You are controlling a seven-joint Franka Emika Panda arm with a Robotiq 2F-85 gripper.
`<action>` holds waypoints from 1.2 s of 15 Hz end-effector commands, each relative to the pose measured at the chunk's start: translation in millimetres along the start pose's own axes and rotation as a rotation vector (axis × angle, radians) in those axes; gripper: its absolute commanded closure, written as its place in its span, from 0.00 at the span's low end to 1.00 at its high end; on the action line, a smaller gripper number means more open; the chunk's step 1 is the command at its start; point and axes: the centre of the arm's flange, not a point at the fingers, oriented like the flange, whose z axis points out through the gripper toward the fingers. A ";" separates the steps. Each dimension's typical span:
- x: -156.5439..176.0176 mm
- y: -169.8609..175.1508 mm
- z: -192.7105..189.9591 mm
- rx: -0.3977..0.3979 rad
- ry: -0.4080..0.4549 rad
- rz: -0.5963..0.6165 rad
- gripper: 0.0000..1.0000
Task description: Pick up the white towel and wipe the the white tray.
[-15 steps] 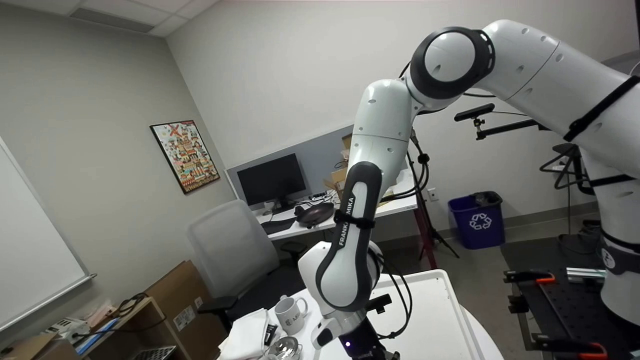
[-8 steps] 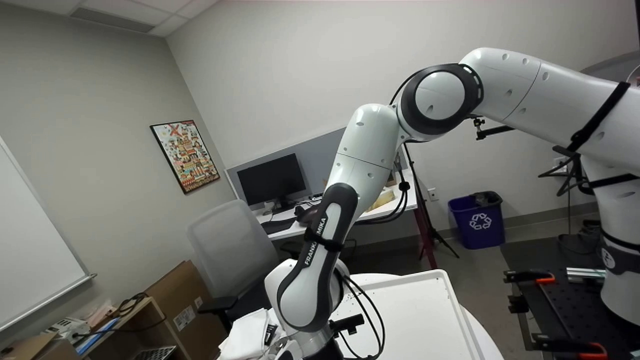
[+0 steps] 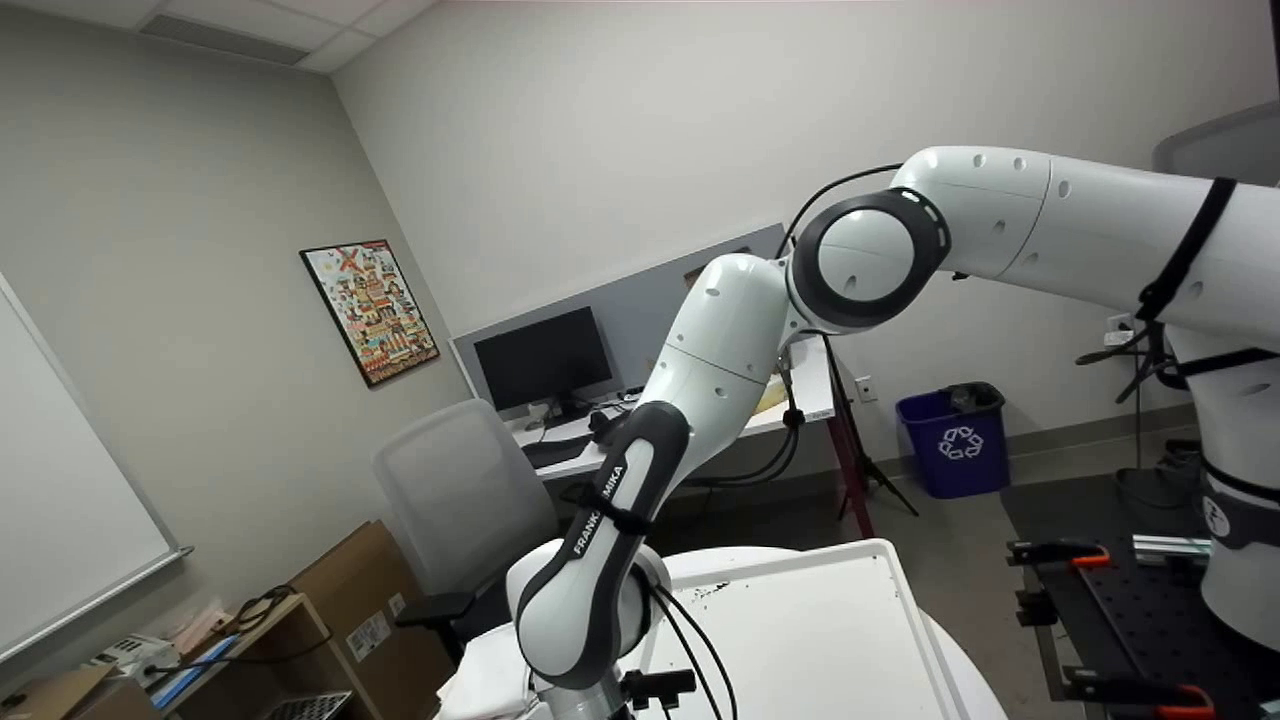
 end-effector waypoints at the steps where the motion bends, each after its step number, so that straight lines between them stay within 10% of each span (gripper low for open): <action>1: 15.6 36.8 13.5 0.014 0.090 0.079 0.98; 18: -23.1 81.6 -5.6 -0.087 0.317 0.240 0.98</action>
